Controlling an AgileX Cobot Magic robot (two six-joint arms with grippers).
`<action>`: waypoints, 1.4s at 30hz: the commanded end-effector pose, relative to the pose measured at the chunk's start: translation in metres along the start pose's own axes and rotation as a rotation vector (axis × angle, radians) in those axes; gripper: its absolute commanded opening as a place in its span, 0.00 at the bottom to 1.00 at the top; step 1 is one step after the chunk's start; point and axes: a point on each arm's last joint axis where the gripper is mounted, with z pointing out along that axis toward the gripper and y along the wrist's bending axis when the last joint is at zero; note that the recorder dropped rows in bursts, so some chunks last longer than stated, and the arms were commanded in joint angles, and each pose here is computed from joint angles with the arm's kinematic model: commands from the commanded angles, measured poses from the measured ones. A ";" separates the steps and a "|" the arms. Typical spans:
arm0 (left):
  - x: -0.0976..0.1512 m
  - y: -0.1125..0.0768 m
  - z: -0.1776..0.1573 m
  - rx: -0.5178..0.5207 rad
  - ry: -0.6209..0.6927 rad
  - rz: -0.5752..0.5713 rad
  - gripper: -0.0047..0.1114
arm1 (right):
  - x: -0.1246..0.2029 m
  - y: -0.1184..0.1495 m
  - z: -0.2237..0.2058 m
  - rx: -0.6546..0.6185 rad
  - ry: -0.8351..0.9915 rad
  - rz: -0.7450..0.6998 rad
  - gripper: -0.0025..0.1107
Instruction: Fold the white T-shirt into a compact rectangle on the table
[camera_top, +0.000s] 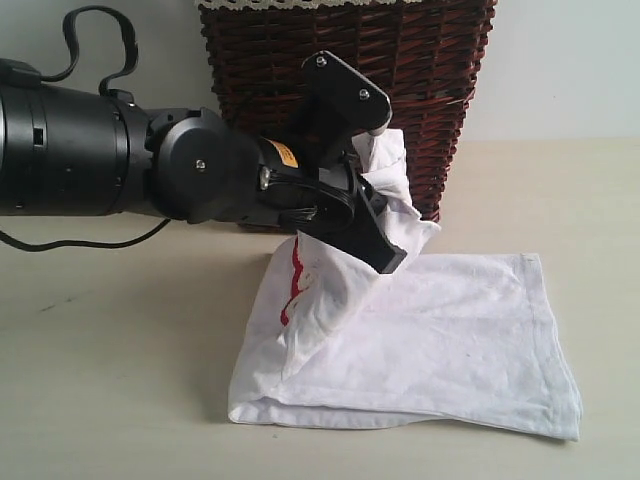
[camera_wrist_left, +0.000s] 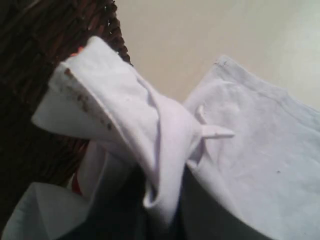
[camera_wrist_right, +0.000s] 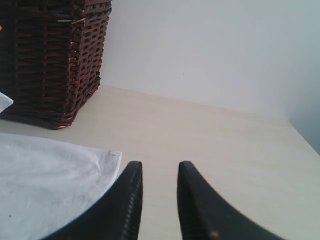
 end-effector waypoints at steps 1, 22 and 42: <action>-0.009 0.013 -0.009 -0.044 -0.053 -0.012 0.04 | 0.000 -0.001 0.000 0.009 -0.005 -0.001 0.24; -0.021 0.001 -0.018 -0.030 -0.114 -0.078 0.04 | 0.000 -0.001 0.000 0.009 -0.005 -0.001 0.24; -0.010 -0.053 0.025 -0.005 -0.207 -0.092 0.04 | 0.000 -0.001 0.000 0.009 -0.005 -0.001 0.24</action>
